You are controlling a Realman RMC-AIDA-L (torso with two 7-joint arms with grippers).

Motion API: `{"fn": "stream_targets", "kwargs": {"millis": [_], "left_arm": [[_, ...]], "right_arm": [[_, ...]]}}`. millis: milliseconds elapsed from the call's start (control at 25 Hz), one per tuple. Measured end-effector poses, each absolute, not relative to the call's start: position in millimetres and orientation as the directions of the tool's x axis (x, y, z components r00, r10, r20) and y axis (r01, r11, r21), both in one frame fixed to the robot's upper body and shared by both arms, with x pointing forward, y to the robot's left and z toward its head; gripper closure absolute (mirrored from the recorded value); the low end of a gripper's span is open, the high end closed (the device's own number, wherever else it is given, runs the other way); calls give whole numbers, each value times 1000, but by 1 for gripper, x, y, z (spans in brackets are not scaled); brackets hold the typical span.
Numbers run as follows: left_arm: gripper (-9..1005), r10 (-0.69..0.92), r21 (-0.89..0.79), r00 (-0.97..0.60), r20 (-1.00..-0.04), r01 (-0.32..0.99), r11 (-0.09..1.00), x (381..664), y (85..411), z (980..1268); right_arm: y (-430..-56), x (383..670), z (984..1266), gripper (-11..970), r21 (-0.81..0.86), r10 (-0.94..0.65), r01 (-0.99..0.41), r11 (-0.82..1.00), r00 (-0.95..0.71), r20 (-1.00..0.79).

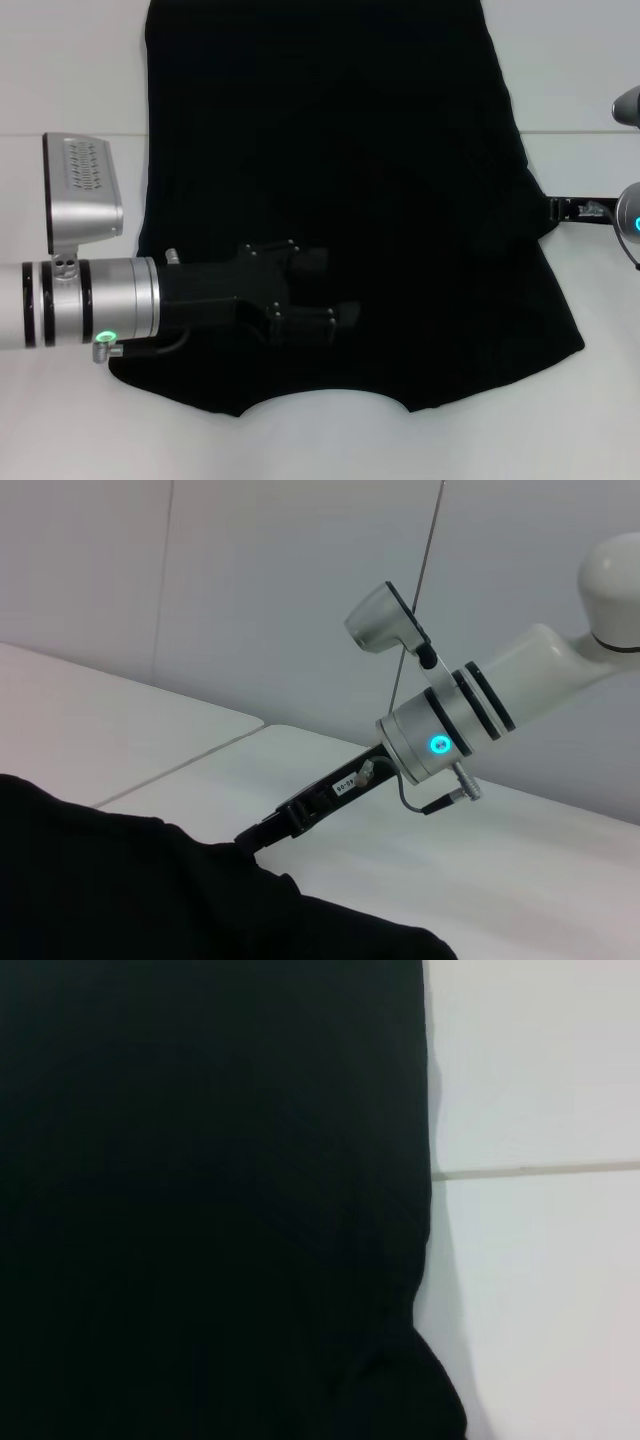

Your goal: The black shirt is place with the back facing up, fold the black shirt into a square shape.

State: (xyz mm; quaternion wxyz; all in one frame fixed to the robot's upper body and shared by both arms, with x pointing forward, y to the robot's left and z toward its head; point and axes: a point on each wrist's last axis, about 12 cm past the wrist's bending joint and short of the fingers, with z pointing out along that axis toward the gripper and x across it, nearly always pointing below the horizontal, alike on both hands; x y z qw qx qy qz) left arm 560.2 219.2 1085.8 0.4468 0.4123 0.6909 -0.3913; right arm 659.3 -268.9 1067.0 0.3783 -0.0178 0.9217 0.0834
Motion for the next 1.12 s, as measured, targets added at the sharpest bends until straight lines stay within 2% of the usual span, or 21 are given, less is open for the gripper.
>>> {"fn": "stream_targets", "kwargs": {"millis": [440, 1120], "left_arm": [[123, 221, -171, -259, -940, 920, 351, 561, 219, 1086], [123, 219, -169, -261, -940, 915, 365, 561, 221, 1086]], "right_arm": [[-257, 671, 1082, 940, 135, 4, -138, 981, -684, -729], [-215, 686, 1100, 912, 150, -25, -211, 966, -652, -758]]}}
